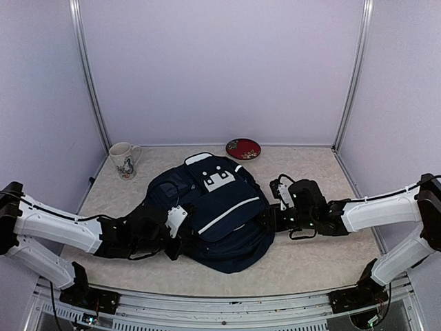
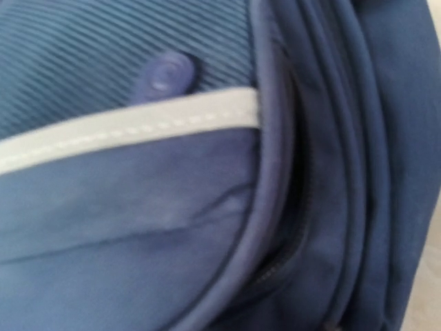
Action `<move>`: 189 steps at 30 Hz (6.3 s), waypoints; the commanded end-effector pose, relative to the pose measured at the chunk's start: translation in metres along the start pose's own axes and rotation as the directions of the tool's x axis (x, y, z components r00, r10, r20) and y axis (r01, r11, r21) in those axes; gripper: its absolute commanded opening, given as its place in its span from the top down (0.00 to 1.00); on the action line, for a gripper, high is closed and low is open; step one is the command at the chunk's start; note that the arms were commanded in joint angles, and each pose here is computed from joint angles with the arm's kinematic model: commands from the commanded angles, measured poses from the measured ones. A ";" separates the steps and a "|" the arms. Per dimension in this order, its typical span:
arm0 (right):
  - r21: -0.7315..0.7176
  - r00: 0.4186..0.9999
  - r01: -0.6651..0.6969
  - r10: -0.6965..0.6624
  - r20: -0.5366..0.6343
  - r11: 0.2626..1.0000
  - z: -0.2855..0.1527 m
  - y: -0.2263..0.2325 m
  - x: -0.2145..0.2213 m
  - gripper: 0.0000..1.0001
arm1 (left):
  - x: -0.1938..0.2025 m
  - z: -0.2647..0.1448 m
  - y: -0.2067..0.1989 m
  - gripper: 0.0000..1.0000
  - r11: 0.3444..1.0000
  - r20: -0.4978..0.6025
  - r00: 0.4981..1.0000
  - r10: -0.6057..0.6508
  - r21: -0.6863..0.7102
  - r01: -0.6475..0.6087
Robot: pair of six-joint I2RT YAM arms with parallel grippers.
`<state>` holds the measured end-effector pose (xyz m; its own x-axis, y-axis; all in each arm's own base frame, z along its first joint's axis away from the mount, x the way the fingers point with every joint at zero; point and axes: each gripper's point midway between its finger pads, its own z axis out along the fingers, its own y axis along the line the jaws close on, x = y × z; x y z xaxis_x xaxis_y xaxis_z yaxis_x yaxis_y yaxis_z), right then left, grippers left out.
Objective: Pack the student bag
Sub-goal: Adjust the student bag at the center of the board, then grab the upper front pocket of the student bag, then zip the upper front pocket of the student bag.
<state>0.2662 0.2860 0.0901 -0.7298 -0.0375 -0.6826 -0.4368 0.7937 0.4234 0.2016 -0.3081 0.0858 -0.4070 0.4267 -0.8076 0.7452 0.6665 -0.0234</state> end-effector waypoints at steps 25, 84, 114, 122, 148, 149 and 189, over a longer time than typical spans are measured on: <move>0.089 0.989 0.140 -0.143 0.031 0.986 0.042 -0.043 -0.090 0.40 | -0.080 0.000 -0.161 0.40 0.882 0.083 0.980 0.180 0.427 -0.198; -0.169 0.991 -0.014 -0.009 -0.137 0.986 0.000 0.005 -0.035 0.85 | 0.021 -0.027 0.111 0.16 0.837 0.017 0.856 -0.517 -0.201 0.510; 0.145 0.992 0.081 -0.066 -0.106 0.986 -0.078 0.038 0.022 0.76 | -0.094 -0.099 0.060 0.23 0.971 0.371 0.920 -0.125 -0.144 0.190; -0.107 0.990 0.096 -0.106 -0.096 0.990 -0.046 0.111 0.060 0.74 | -0.092 -0.067 -0.013 0.24 0.991 0.261 0.956 0.136 -0.051 -0.127; -0.045 0.992 0.089 -0.093 -0.086 0.995 -0.007 0.101 0.090 0.68 | -0.051 0.021 -0.061 0.17 0.812 0.043 0.816 0.577 -0.135 -0.568; -0.038 0.992 0.100 -0.103 -0.079 0.994 -0.004 0.101 0.089 0.68 | -0.050 0.022 -0.062 0.17 0.812 0.044 0.815 0.578 -0.133 -0.569; 0.180 0.929 0.170 -0.097 -0.357 0.969 -0.061 -0.001 0.066 1.00 | -0.023 0.026 -0.014 1.00 0.826 -0.120 0.842 0.526 -0.161 -0.539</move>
<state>0.1852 0.2979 0.0883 -0.7819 -0.3007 -0.5460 -0.5198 0.7980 0.3049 0.1974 -0.3852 0.0970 0.0955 0.7331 -0.6734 0.8056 0.3405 0.4849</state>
